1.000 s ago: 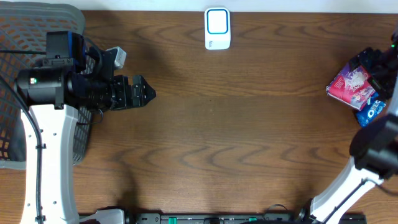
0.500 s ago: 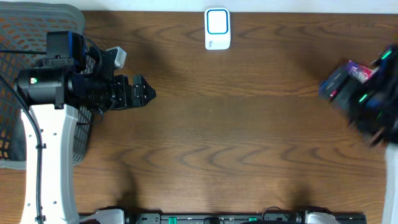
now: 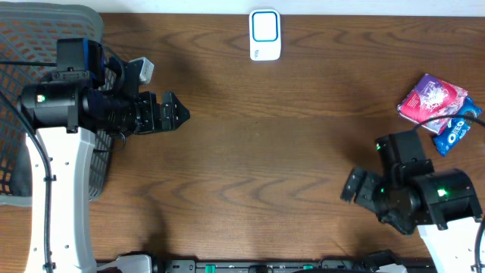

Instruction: Scan the item barcode

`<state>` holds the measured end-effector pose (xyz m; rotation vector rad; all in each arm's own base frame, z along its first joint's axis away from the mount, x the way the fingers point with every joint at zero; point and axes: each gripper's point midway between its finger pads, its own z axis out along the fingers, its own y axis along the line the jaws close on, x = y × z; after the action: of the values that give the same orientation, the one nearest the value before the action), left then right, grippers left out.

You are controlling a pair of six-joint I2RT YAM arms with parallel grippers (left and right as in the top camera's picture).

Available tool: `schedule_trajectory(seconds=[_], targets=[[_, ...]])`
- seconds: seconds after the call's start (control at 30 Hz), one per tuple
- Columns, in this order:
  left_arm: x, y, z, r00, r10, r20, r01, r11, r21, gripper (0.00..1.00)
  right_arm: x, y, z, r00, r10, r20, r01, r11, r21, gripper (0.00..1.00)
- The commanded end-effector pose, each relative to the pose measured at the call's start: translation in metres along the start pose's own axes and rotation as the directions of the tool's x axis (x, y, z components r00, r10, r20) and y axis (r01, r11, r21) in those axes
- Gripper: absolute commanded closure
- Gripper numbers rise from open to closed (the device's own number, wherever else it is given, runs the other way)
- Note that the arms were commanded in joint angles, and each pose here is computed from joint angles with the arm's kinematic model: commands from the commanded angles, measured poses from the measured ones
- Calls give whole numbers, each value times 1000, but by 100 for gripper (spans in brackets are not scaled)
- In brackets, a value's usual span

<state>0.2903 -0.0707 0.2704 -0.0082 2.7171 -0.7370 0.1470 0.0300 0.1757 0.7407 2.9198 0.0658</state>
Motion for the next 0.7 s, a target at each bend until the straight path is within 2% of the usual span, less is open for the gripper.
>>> schedule_trajectory(seconds=[0.0,0.27,0.47,0.67], targets=[[2,2,2,1000,7,-10,-7,1000,-5,2,10,-21,6,999,20,-30,-17,995,102,1],[2,2,2,1000,7,-10,-7,1000,-5,2,7,-21,6,995,-98,-22,100,990,100,1],[2,2,2,1000,7,-10,-7,1000,-6,2,-15,1,0,975,-189,115,189,982,7,1],[2,2,2,1000,7,-10,-7,1000,-6,2,-31,29,-15,926,-255,278,288,954,-85,1]])
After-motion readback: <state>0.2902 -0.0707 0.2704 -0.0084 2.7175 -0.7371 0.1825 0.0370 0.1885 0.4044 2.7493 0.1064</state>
